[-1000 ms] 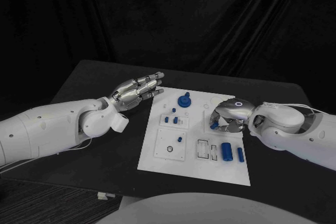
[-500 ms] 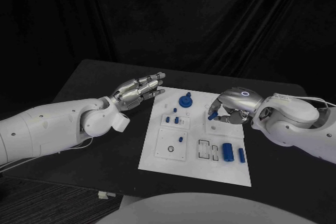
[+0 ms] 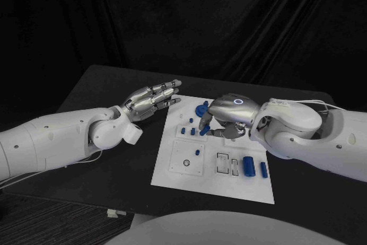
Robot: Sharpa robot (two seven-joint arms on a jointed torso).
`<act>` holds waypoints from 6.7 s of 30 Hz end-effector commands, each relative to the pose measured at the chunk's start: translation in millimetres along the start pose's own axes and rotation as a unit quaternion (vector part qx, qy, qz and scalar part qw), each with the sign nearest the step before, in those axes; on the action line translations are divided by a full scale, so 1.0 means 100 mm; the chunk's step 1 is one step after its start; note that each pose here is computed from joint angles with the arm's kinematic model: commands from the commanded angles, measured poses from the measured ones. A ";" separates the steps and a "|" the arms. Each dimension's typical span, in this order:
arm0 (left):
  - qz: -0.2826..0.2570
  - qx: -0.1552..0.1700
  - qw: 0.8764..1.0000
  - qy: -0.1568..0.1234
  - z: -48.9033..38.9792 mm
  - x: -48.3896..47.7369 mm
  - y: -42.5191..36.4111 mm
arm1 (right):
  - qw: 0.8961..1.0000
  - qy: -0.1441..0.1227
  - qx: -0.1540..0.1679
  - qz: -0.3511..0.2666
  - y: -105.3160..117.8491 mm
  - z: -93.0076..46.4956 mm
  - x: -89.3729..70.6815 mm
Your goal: Assemble the parts on the task board
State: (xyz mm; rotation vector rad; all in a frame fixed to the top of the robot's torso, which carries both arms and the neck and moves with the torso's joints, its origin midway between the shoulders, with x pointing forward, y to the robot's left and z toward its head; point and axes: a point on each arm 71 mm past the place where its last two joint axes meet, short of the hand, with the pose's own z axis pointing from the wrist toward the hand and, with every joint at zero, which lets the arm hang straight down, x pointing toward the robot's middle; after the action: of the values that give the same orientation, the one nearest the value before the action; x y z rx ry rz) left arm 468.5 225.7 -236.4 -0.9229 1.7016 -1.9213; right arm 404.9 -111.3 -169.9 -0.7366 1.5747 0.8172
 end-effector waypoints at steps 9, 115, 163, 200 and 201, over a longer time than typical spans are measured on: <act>-0.006 0.006 1.000 0.006 0.009 0.017 0.003 | 0.995 0.056 -0.063 -0.050 0.39 0.39 0.21; -0.010 -0.009 1.000 0.012 0.001 0.004 0.046 | 0.993 0.097 -0.060 -0.042 0.52 0.39 0.80; -0.007 -0.011 1.000 0.003 -0.040 -0.055 0.051 | 0.923 0.181 0.334 0.061 -0.95 -0.92 0.28; -0.011 -0.017 1.000 -0.005 -0.094 -0.105 0.147 | 0.900 0.232 0.351 0.118 -0.76 -1.07 0.68; -0.011 -0.017 1.000 -0.005 -0.096 -0.105 0.147 | 0.899 0.234 0.351 0.120 -0.75 -1.07 0.70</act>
State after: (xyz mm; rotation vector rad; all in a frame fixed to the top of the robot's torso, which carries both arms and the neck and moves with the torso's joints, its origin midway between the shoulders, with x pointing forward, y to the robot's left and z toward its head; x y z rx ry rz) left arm 468.2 238.4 -254.1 -0.9710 1.7414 -1.8746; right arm 397.5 -243.5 -235.1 -0.2385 2.2509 0.1765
